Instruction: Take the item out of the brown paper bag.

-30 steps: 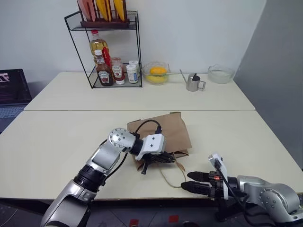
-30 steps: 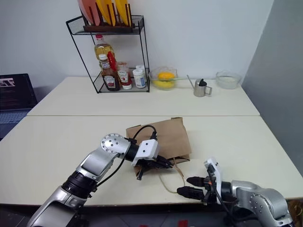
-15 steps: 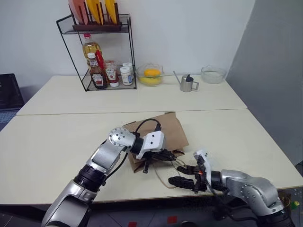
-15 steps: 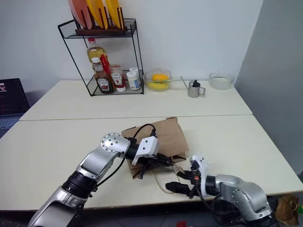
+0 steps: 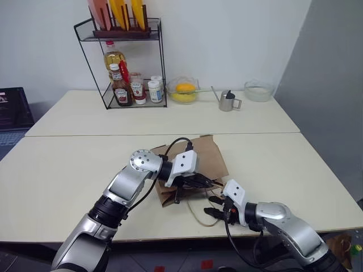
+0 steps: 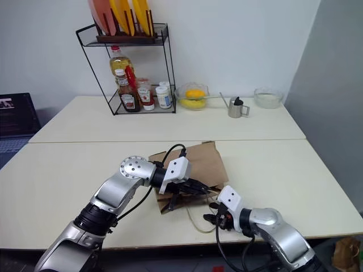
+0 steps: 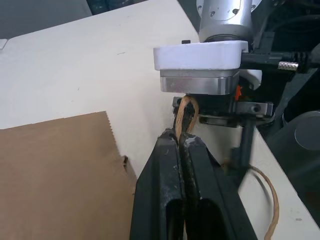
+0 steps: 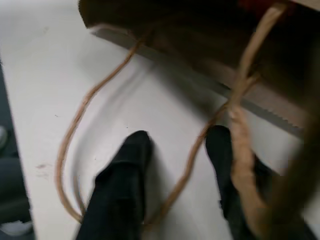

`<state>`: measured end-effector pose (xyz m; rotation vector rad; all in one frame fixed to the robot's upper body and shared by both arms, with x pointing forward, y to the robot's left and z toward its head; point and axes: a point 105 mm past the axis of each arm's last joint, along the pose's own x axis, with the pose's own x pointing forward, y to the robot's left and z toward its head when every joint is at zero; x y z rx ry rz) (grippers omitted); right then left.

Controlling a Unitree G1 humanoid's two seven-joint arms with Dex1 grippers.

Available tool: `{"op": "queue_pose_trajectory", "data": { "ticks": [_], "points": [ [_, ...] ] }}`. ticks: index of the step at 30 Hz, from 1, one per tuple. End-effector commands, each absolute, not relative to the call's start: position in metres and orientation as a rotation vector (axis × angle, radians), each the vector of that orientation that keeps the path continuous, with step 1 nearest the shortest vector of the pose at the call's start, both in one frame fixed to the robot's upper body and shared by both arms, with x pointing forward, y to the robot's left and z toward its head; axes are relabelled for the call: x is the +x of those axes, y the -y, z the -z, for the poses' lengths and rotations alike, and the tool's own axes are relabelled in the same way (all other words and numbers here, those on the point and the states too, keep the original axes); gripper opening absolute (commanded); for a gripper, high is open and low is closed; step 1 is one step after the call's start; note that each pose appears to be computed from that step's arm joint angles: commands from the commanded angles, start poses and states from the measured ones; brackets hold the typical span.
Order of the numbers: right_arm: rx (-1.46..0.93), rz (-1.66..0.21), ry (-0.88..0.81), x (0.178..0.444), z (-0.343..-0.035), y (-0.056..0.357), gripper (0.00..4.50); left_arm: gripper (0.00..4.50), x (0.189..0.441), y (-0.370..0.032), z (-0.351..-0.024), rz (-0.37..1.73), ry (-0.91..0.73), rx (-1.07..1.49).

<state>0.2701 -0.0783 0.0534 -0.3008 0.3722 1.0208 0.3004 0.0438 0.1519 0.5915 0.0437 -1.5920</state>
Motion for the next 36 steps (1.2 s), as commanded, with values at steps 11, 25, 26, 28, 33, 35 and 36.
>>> {"op": "queue_pose_trajectory", "data": {
  "ticks": [11,25,26,28,33,35,36],
  "points": [
    [-0.286,-0.940,-0.470,0.268,-0.032,0.101,0.03,0.00,0.305,-0.044,-0.176,1.536,0.042,0.555],
    [-0.297,-0.870,-0.413,0.275,-0.066,0.109,0.03,0.00,0.400,-0.084,-0.283,1.024,0.180,0.348],
    [-0.302,-0.859,-0.416,0.277,-0.066,0.110,0.03,0.00,0.407,-0.088,-0.287,0.978,0.190,0.359],
    [-0.306,-0.851,-0.416,0.279,-0.066,0.111,0.03,0.00,0.415,-0.092,-0.290,0.928,0.201,0.376],
    [-0.279,-0.818,-0.384,0.287,-0.074,0.111,0.03,0.00,0.424,-0.096,-0.287,0.887,0.201,0.397],
    [-0.262,-0.815,-0.375,0.288,-0.076,0.111,0.03,0.00,0.424,-0.095,-0.287,0.891,0.205,0.395],
    [-0.247,-0.823,-0.364,0.288,-0.080,0.110,0.03,0.00,0.424,-0.095,-0.287,0.894,0.207,0.394]
  ]
}}
